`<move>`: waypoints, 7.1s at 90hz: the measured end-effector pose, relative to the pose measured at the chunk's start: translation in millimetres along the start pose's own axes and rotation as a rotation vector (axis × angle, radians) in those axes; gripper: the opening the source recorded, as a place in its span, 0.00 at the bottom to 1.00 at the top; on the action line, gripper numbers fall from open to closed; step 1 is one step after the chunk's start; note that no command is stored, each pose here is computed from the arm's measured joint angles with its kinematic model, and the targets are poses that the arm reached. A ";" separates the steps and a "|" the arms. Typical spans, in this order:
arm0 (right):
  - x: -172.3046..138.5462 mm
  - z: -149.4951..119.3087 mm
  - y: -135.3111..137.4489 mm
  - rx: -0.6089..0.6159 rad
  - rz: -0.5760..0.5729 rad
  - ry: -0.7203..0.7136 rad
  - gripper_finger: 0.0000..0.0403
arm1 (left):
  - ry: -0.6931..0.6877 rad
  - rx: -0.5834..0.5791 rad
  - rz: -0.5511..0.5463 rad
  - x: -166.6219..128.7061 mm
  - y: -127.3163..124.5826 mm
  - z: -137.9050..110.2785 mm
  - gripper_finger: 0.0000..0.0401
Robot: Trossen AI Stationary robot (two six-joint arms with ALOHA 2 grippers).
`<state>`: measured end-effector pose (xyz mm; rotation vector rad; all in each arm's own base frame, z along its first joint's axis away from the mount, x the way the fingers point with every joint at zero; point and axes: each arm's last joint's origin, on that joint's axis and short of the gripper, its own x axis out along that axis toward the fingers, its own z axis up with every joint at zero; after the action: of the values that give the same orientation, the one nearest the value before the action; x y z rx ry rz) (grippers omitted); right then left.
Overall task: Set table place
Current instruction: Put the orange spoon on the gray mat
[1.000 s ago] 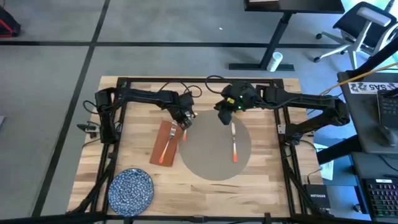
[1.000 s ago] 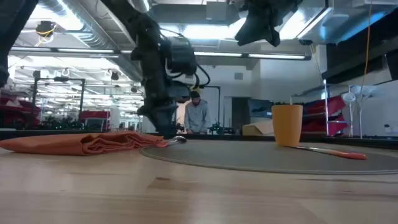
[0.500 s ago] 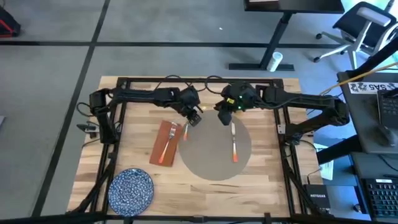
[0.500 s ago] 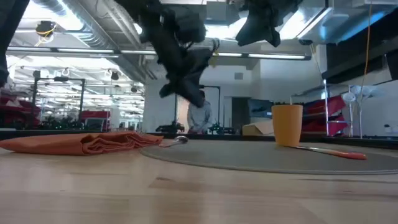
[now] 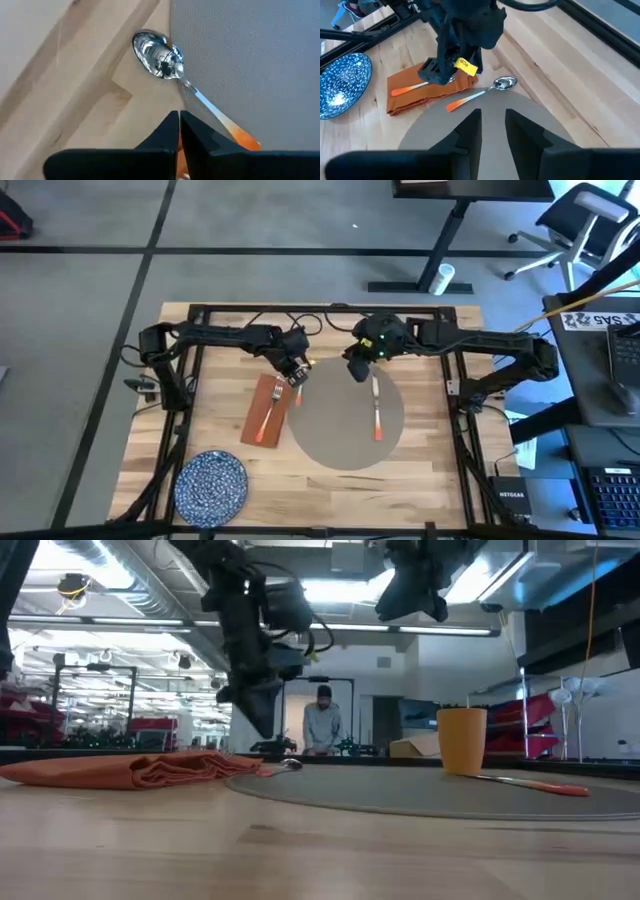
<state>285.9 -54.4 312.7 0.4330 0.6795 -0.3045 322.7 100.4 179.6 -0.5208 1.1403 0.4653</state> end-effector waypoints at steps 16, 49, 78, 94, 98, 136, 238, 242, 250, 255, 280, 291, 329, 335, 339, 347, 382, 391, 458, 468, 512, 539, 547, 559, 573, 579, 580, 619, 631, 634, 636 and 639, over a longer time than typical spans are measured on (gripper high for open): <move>0.0 1.5 0.6 -0.004 0.007 -0.016 0.18 | -0.063 -0.117 -0.018 17.0 8.2 -2.2 0.00; 0.0 1.0 1.3 -0.011 0.031 -0.004 0.18 | -0.043 -0.333 -0.181 22.5 23.2 1.7 0.01; 0.0 1.0 1.4 -0.027 0.037 -0.002 0.18 | -0.001 -0.425 -0.242 22.0 23.2 1.7 0.11; 0.0 1.0 1.5 -0.043 0.037 -0.002 0.18 | -0.003 -0.445 -0.238 22.0 24.8 2.2 0.17; 0.0 0.9 1.4 -0.044 0.037 -0.002 0.18 | -0.003 -0.448 -0.238 23.2 24.9 2.4 0.18; 0.0 0.9 1.3 -0.047 0.037 -0.001 0.18 | -0.009 -0.461 -0.228 38.8 23.8 3.5 0.19; 0.0 0.7 1.0 -0.069 0.035 0.000 0.18 | 0.100 -0.355 -0.137 8.6 3.7 9.6 0.00; 0.0 0.6 0.9 -0.069 0.035 0.001 0.18 | 0.136 -0.340 -0.101 3.6 2.1 8.7 0.00; 0.0 0.7 1.0 -0.072 0.035 0.001 0.18 | 0.187 -0.329 -0.039 -3.5 -0.8 6.0 0.00; 0.0 0.7 1.0 -0.073 0.035 0.001 0.18 | 0.216 -0.333 -0.007 -5.8 -1.9 3.1 0.00; 0.0 0.9 1.0 -0.099 0.035 -0.002 0.18 | 0.209 -0.352 0.015 -6.1 -11.4 -0.1 0.00; 0.0 0.9 1.1 -0.106 0.036 -0.002 0.18 | 0.168 -0.366 -0.010 -5.4 -13.1 4.3 0.00; 0.0 0.8 1.3 -0.109 0.044 0.001 0.18 | 0.094 -0.387 -0.070 -4.7 -16.0 13.0 0.15; 0.0 0.6 1.5 -0.116 0.052 0.004 0.18 | 0.094 -0.349 -0.071 -4.7 -15.9 12.9 0.17; 0.0 0.6 1.6 -0.117 0.053 0.004 0.18 | 0.104 -0.315 -0.065 -4.7 -15.2 11.7 0.17; 0.0 0.6 1.8 -0.117 0.054 0.004 0.18 | 0.144 -0.275 -0.041 -5.2 -10.1 8.6 0.15; 0.0 0.8 1.2 -0.115 0.034 -0.003 0.18 | 0.197 -0.185 -0.112 0.1 -13.3 5.1 0.00; 0.0 0.8 1.2 -0.115 0.034 -0.003 0.18 | 0.231 -0.168 -0.109 5.1 -20.7 -0.4 0.00; -0.1 1.1 0.8 -0.114 0.026 -0.006 0.18 | 0.265 -0.183 -0.114 35.3 -37.3 -5.8 0.00; -0.1 1.1 0.8 -0.114 0.026 -0.006 0.18 | 0.215 -0.202 -0.161 36.0 -40.7 0.2 0.00; -0.1 1.0 0.7 -0.114 0.025 -0.006 0.18 | 0.231 -0.090 0.008 1.9 -21.5 17.6 0.00; -0.1 1.0 0.7 -0.114 0.024 -0.006 0.18 | 0.241 -0.127 -0.023 17.3 -13.4 10.7 0.00; -0.1 1.1 0.8 -0.114 0.024 -0.007 0.18 | 0.227 -0.145 -0.044 17.9 -14.8 12.3 0.00; -0.1 1.0 1.0 -0.115 0.025 -0.007 0.18 | 0.219 -0.146 -0.047 18.0 -14.8 13.1 0.00; -0.1 1.0 1.0 -0.118 0.025 -0.007 0.18 | 0.219 -0.152 -0.050 18.0 -14.9 13.2 0.00; -0.1 1.0 1.0 -0.118 0.025 -0.007 0.18 | 0.220 -0.159 -0.071 18.1 -15.9 13.8 0.00; -0.1 1.0 1.0 -0.118 0.025 -0.007 0.18 | 0.220 -0.162 -0.074 18.1 -16.0 13.9 0.00; -0.1 1.1 0.9 -0.122 0.025 -0.007 0.18 | 0.240 -0.200 -0.088 23.7 -14.5 7.9 0.00; -0.1 1.0 0.9 -0.122 0.025 -0.007 0.18 | 0.210 -0.222 -0.103 28.7 -15.9 6.9 0.00; -0.1 1.0 0.9 -0.122 0.025 -0.007 0.18 | 0.198 -0.232 -0.109 29.1 -16.7 7.9 0.00; -0.1 1.1 0.9 -0.122 0.025 -0.007 0.18 | 0.191 -0.237 -0.113 29.3 -17.4 8.4 0.00; -0.1 1.1 0.9 -0.122 0.025 -0.007 0.18 | 0.181 -0.239 -0.117 29.4 -18.9 9.0 0.00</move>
<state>286.7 -54.1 313.8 0.3238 0.6816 -0.2395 350.7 93.4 157.9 -0.8469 1.2256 0.4616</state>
